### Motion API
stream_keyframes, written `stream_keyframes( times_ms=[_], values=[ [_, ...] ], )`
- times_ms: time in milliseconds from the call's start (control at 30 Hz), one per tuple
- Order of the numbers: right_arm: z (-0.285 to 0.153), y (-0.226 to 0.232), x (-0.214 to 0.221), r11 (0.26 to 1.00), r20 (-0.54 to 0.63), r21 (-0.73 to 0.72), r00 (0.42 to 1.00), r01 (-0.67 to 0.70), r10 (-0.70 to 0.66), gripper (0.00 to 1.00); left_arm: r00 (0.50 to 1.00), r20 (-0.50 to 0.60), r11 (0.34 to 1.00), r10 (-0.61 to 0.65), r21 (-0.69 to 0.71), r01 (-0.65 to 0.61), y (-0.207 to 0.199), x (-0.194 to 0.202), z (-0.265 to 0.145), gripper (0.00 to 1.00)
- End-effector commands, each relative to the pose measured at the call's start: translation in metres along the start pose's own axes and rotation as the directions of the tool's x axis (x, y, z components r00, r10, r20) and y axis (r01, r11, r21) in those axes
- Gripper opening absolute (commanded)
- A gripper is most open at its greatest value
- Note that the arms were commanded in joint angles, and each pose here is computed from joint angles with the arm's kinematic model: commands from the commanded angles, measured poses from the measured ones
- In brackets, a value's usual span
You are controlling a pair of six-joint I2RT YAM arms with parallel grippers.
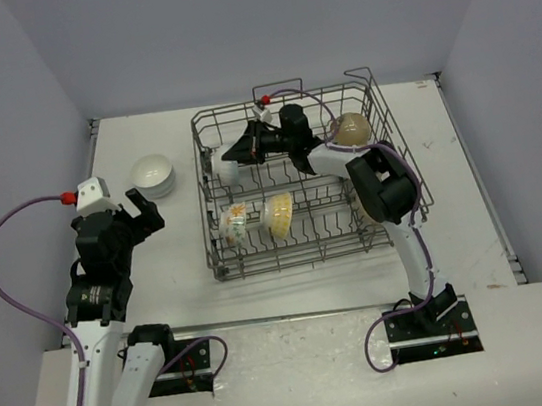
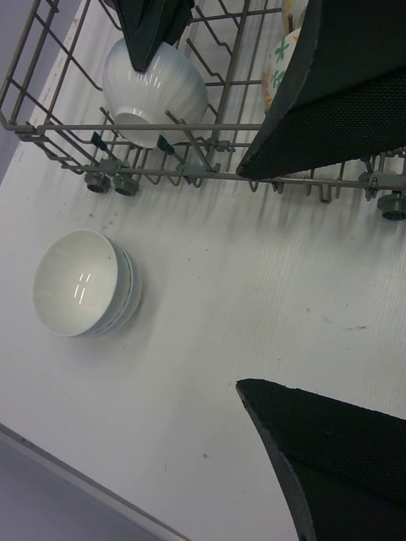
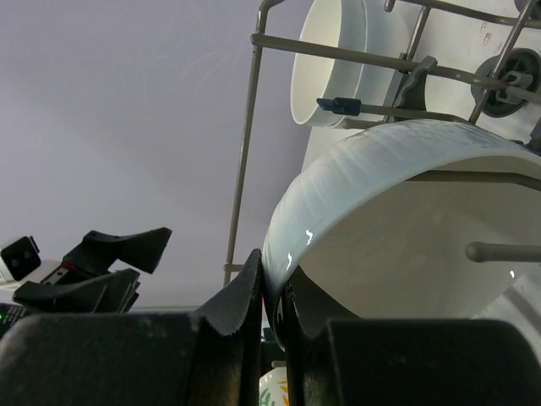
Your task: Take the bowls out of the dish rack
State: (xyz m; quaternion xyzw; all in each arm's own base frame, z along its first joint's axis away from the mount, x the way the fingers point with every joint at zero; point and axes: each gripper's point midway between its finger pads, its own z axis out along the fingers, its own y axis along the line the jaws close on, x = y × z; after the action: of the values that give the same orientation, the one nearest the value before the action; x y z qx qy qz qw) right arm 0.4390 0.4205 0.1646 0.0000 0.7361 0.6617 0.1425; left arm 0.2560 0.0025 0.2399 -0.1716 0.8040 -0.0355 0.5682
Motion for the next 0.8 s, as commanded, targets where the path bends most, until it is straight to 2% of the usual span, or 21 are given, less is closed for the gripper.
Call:
stream_keyframes(
  times_ms=[0, 433, 633, 767],
  values=[
    [-0.038, 0.127, -0.027, 0.949, 0.120, -0.215, 0.971, 0.228, -0.206, 0.00, 0.999, 0.043, 1.000, 0.020, 0.019, -0.021, -0.005, -0.012, 0.001, 1.00],
    [-0.072, 0.190, -0.026, 0.882, 0.129, -0.321, 0.938, 0.346, -0.321, 0.00, 0.999, 0.035, 1.000, 0.021, -0.007, -0.021, -0.001, -0.011, 0.003, 1.00],
    [-0.096, 0.217, -0.027, 0.836, 0.172, -0.354, 0.908, 0.420, -0.383, 0.00, 1.000, 0.019, 1.000, 0.025, -0.016, -0.025, -0.001, -0.010, 0.007, 1.00],
    [-0.107, 0.231, -0.023, 0.808, 0.157, -0.371, 0.888, 0.459, -0.432, 0.00, 1.000, 0.015, 1.000, 0.025, -0.017, -0.024, -0.001, -0.009, 0.008, 1.00]
  ],
)
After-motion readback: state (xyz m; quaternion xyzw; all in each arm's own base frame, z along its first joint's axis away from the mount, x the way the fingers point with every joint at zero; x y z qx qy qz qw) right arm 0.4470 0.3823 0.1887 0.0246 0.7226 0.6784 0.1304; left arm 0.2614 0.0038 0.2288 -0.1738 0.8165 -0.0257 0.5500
